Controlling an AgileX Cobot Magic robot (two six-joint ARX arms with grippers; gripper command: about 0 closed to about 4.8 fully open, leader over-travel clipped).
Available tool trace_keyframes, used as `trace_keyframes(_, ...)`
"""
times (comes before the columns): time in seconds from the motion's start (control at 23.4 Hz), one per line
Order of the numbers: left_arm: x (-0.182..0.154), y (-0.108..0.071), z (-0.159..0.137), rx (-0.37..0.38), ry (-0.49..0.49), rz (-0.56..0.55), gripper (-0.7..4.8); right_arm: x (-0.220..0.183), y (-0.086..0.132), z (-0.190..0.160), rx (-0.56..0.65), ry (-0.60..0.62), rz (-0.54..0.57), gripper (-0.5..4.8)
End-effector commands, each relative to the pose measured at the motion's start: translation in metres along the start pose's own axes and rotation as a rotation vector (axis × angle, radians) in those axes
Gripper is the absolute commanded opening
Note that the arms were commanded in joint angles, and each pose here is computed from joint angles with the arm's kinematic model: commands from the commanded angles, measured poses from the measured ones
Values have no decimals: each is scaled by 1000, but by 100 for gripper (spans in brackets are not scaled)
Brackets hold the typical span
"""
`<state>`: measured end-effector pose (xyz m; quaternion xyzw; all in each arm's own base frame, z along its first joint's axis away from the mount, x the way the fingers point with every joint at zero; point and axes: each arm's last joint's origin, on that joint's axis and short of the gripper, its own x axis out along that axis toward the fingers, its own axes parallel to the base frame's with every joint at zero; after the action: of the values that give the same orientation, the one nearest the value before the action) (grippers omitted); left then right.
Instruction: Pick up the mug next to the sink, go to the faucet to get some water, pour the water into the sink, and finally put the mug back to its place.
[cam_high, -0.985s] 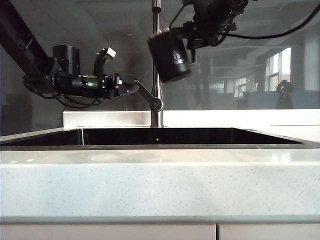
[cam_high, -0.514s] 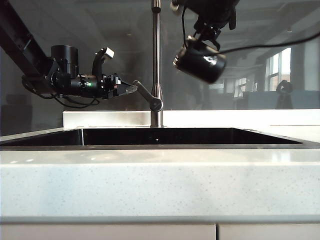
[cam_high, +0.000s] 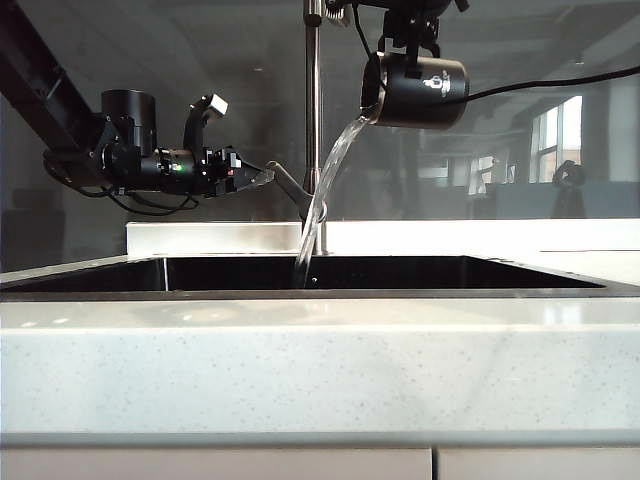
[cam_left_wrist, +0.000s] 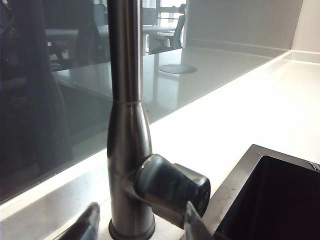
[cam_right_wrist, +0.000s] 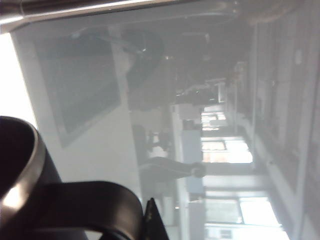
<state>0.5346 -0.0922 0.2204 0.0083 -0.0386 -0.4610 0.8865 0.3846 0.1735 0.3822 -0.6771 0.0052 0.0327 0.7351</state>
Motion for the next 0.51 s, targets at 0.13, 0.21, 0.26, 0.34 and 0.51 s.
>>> trace_keyframes(0.13, 0, -1, 6, 15, -14, -4, 210, -12, -22, -3, -89, 5, -67, -2)
trace_keyframes(0.21, 0, -1, 5, 14, -13, -5, 210, -15, -25, -4, -135, 8, -73, -2)
trace_keyframes(0.26, 0, -1, 5, 14, -13, -4, 210, -16, -26, -4, -150, 8, -75, -2)
trace_keyframes(0.34, 0, -1, 5, 14, -13, -5, 210, -17, -27, -4, -180, 10, -77, -2)
trace_keyframes(0.51, 0, -1, 5, 12, -11, -4, 210, -18, -28, -5, -232, 12, -76, -2)
